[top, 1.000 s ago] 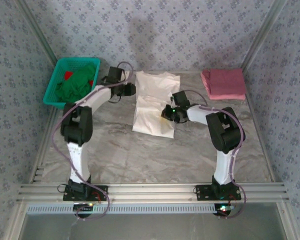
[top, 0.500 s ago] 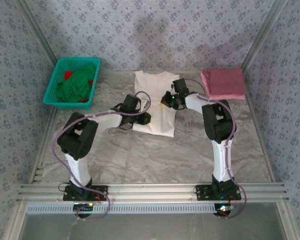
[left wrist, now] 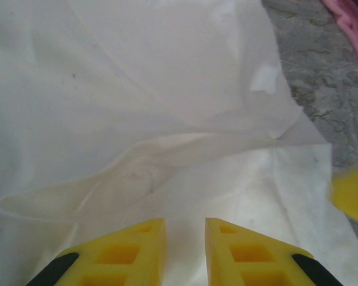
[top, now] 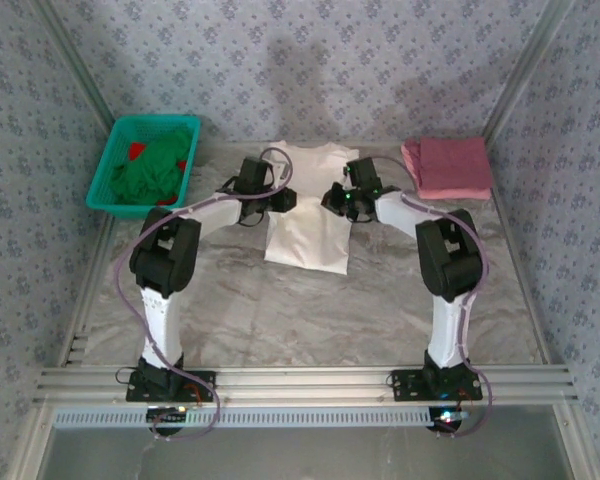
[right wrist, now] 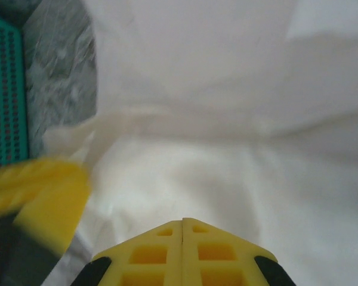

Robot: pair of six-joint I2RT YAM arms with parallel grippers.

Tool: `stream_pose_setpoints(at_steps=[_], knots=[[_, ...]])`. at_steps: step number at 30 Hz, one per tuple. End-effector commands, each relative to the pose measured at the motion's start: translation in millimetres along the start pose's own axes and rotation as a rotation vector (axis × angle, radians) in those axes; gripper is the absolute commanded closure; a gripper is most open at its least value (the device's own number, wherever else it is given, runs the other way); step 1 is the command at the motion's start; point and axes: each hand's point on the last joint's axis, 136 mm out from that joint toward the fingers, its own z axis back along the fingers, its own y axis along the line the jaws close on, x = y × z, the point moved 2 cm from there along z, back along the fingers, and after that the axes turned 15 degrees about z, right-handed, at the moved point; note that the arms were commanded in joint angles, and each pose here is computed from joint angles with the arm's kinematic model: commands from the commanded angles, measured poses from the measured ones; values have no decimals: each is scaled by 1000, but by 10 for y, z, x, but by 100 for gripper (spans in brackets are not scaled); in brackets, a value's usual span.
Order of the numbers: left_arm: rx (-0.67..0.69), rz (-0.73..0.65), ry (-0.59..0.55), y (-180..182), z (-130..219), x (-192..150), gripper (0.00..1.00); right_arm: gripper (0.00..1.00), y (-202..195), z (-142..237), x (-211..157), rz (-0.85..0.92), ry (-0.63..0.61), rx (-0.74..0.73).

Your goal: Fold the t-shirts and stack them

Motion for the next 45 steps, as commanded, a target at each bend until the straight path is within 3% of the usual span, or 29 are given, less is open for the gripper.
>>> stream_pose_setpoints(at_steps=[1,4,11,16,24,31,37,40,45], knots=[[17,31,63,164,-135,-196,76,100,34,43,-348,9,34,2],[49,83,34,277,12,-226,72,100,0,135,-621,11,59,14],[152,133,-186,210,977,-245,56,95,50,471,-970,51,87,65],[209,93,-217,234,1313,-401,54,94,-65,458,-1179,47,116,56],[101,-42,-55,-107,905,-768,52,94,-205,229,-1135,25,125,5],[180,69,57,282,475,-1194,57,94,-502,87,-1287,-60,156,-56],[232,131,57,440,689,-1398,57,94,-521,295,-1423,-70,170,-64],[231,136,28,361,900,-1299,56,87,-393,492,-1369,-71,149,-42],[177,214,71,256,1095,-1232,46,64,-356,763,-1361,-100,166,-58]])
